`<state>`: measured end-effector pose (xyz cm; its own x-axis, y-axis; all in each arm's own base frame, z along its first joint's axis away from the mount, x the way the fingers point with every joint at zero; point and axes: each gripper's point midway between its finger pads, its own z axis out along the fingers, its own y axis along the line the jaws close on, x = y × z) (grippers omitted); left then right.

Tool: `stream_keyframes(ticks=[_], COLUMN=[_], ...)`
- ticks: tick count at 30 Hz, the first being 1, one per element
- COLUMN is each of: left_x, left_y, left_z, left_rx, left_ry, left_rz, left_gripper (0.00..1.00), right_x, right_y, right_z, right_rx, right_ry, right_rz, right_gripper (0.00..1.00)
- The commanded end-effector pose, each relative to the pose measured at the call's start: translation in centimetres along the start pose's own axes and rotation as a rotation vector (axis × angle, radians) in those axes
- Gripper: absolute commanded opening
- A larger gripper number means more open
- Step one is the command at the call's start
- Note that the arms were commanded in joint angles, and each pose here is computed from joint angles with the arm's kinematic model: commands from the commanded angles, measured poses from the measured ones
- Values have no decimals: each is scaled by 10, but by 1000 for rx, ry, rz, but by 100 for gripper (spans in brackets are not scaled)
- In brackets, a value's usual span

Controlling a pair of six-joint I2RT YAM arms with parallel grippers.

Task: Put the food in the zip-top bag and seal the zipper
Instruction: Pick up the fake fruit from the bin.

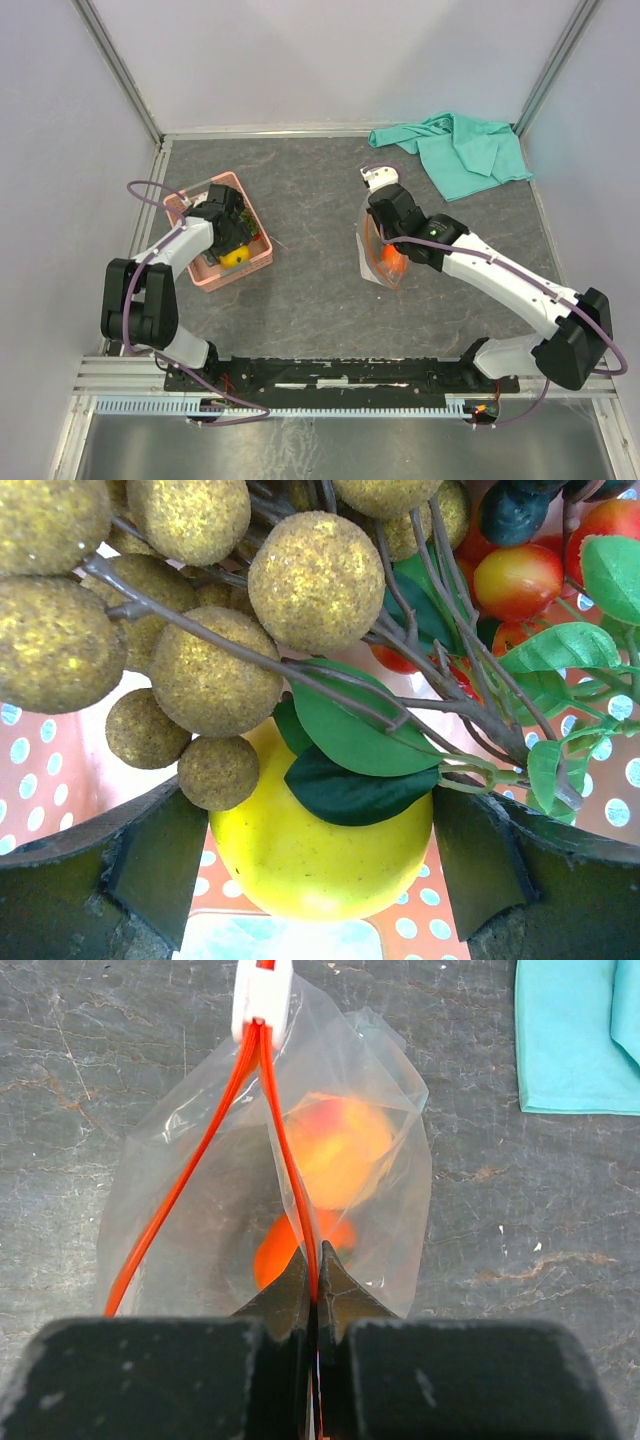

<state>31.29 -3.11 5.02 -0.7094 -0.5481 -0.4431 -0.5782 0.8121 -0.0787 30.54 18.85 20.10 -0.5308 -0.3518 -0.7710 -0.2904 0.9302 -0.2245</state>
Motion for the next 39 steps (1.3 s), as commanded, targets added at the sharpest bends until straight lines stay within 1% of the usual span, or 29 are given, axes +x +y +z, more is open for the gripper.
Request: stream_keyframes(ticks=[1, 5, 9, 18, 22, 28, 35, 39], left_x=[18, 20, 14, -10, -20, -33, -42, -47], left_y=[3, 1, 0, -3, -3, -11, -42, -57], left_z=[14, 17, 7, -43, -67, -100, -138, -153], left_rx=[-15, -14, 5, 111, 163, 274, 506, 603], left_ry=[50, 62, 38, -76, -131, -202, -262, -282], left_rz=[-16, -16, -22, -39, -43, -23, 5, 7], left_gripper=[90, 89, 83, 60, 54, 50, 48, 46], right_x=[-15, -16, -19, -28, -29, -32, -36, -39], right_y=[2, 0, -1, -5, -5, -2, -2, 3], right_z=[-2, -4, -7, -14, -15, -13, -16, -16], right_rx=[-4, 0, 0, 2, 1, -4, -2, -22], right_ry=[-45, -54, -65, -86, -91, -76, -70, -66], right_rz=[25, 31, 36, 50, 55, 53, 72, 92], right_gripper=[4, 4, 4, 4, 4, 4, 3, 3])
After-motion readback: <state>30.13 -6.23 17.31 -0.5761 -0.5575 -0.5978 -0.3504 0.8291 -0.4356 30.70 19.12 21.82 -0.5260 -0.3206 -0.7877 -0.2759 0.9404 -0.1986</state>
